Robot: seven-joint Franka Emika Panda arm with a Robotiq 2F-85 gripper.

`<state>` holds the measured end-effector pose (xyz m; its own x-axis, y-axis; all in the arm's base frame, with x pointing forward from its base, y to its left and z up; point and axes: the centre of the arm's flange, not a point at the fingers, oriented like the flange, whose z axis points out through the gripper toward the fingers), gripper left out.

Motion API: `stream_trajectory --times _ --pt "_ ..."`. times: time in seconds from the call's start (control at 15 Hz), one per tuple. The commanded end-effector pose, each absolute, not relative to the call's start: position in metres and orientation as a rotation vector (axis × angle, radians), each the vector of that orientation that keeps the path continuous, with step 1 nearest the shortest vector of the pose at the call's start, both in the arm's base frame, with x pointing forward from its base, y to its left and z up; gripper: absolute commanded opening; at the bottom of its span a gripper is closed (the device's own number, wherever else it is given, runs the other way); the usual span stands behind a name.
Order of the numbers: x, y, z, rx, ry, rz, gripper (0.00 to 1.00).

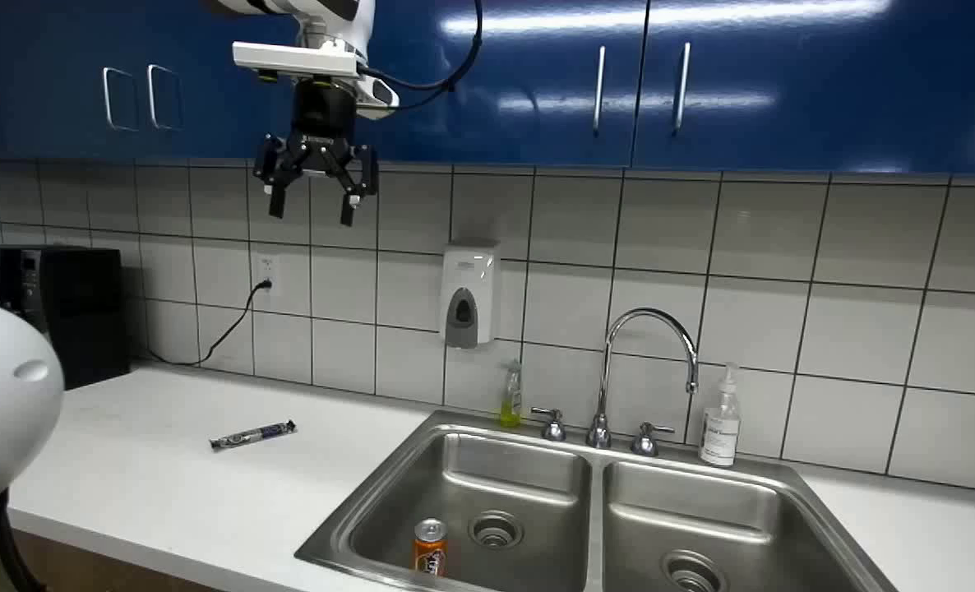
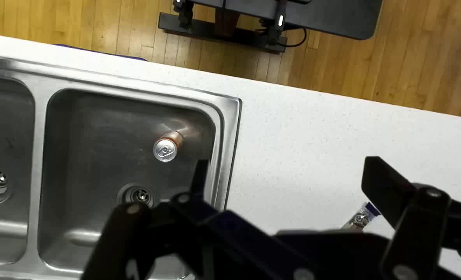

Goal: Remove the can from the sink

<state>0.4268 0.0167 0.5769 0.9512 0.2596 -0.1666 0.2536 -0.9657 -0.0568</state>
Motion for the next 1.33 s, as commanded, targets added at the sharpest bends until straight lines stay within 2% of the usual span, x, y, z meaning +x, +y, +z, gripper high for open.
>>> stream_trajectory --times 0.0,0.53,1.27 --pt "0.427 0.017 0.577 -3.069 -0.404 0.27 1.0" --pt "0.417 0.0 0.586 -3.088 -0.344 0.18 1.0" --pt "0.35 -0.019 0.588 -3.097 -0.303 0.198 1.0"
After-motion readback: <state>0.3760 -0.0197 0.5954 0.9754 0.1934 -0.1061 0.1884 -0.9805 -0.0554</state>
